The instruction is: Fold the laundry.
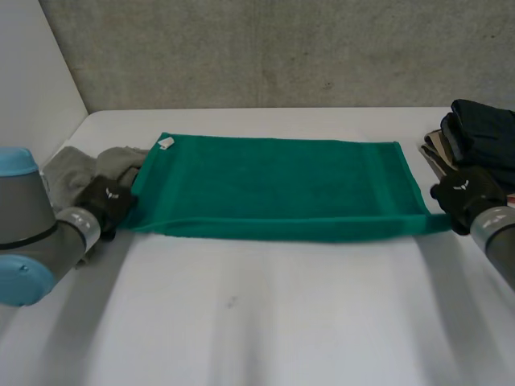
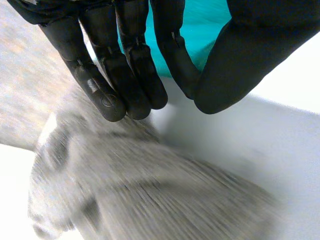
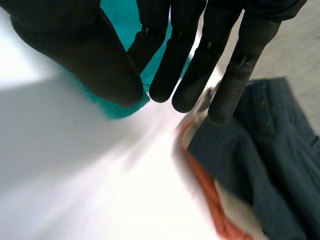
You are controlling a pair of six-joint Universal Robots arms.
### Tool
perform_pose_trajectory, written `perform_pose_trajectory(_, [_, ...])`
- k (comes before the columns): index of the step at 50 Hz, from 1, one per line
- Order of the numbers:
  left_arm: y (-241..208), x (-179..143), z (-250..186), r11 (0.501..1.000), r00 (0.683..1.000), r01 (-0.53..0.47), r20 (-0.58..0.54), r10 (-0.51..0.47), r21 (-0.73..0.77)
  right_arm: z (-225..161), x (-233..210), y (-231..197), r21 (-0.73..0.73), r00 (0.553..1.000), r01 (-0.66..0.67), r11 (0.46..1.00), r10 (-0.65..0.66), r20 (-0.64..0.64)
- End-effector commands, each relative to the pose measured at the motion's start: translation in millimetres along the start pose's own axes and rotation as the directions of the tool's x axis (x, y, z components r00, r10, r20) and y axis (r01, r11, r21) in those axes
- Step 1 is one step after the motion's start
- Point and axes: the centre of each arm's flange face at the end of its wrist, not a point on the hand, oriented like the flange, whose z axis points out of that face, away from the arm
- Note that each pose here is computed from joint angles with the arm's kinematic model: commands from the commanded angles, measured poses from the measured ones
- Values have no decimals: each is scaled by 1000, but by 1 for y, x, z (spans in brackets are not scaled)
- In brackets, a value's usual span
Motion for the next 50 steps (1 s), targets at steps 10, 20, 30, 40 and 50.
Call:
perform_pose_trajectory(10, [15, 16, -85, 961, 956, -176, -271, 114, -215, -57, 23, 27, -191, 914, 282, 940, -203, 350])
perform_pose_trajectory(20, [-17, 0, -60, 997, 990, 2, -142, -14, -83, -32, 21, 28, -156, 955, 195, 968, -151, 255])
perform_pose_trajectory(30, [-25, 13, -42, 984, 965, 178, -193, -179, -23, 0, 36, 23, -88, 997, -16, 996, 23, 77])
perform_pose_trajectory(40, [-20, 29, -28, 979, 952, 198, -227, -203, -48, 27, 48, 31, -71, 972, -236, 969, 235, -20])
perform_pose_trajectory(50, [-22, 38, -3, 984, 971, 173, -159, -176, -37, 30, 47, 35, -80, 970, -241, 967, 239, -31])
